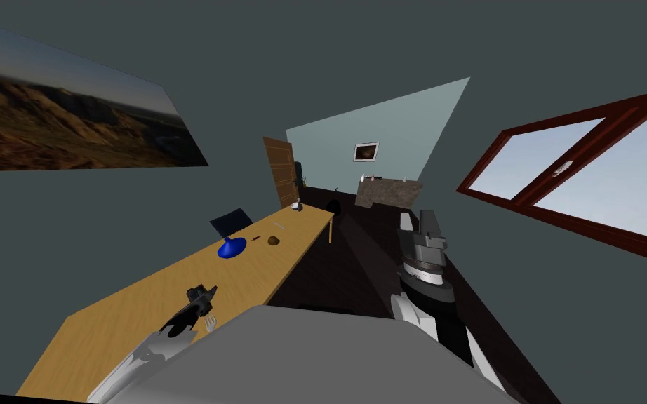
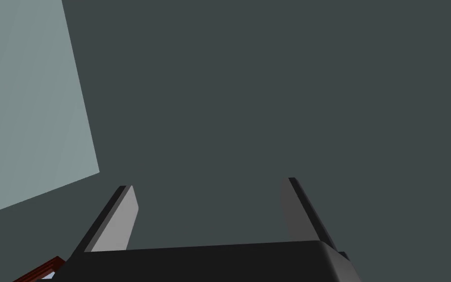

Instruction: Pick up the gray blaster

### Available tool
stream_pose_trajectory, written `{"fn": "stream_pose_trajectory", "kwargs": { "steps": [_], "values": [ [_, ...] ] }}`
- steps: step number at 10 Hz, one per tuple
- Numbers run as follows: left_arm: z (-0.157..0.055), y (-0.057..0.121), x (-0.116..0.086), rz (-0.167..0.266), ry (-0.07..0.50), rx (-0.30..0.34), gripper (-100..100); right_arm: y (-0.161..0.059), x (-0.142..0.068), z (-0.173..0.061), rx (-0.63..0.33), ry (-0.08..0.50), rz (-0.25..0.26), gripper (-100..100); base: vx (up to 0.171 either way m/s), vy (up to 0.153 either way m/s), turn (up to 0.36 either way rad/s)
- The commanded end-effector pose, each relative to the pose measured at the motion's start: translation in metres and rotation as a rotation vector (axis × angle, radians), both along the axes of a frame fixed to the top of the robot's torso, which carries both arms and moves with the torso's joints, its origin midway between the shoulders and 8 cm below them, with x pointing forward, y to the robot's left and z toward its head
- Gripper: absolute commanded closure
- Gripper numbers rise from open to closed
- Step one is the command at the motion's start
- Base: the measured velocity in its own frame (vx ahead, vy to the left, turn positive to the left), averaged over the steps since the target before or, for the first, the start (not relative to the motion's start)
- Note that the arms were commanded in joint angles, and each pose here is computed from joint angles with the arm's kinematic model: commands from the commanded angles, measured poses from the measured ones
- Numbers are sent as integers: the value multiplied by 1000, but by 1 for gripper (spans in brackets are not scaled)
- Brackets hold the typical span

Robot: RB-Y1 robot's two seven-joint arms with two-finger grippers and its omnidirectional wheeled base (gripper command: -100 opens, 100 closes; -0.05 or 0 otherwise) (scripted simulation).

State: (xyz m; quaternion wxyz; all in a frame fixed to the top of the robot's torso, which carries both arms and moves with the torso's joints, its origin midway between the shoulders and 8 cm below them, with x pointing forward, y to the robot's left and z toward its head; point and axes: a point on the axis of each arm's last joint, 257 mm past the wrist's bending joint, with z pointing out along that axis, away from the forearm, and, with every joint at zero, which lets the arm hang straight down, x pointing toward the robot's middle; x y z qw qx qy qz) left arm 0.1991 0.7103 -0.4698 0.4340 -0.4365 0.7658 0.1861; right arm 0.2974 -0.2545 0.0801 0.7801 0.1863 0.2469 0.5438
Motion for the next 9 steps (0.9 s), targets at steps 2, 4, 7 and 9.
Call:
{"fn": "stream_pose_trajectory", "kwargs": {
  "steps": [2,4,7,9],
  "values": [
    [5,3,-3,8,-1,5,-100,0,0,0,0,0,0,0,-2,0,5],
    [5,3,-4,10,-1,5,100,0,0,0,0,0,0,0,-1,1,5],
    [5,3,-4,10,1,6,100,0,0,0,0,0,0,0,0,0,0],
    [3,-12,28,-40,-4,2,100,0,0,0,0,0,0,0,2,10,176]
  ]
}}
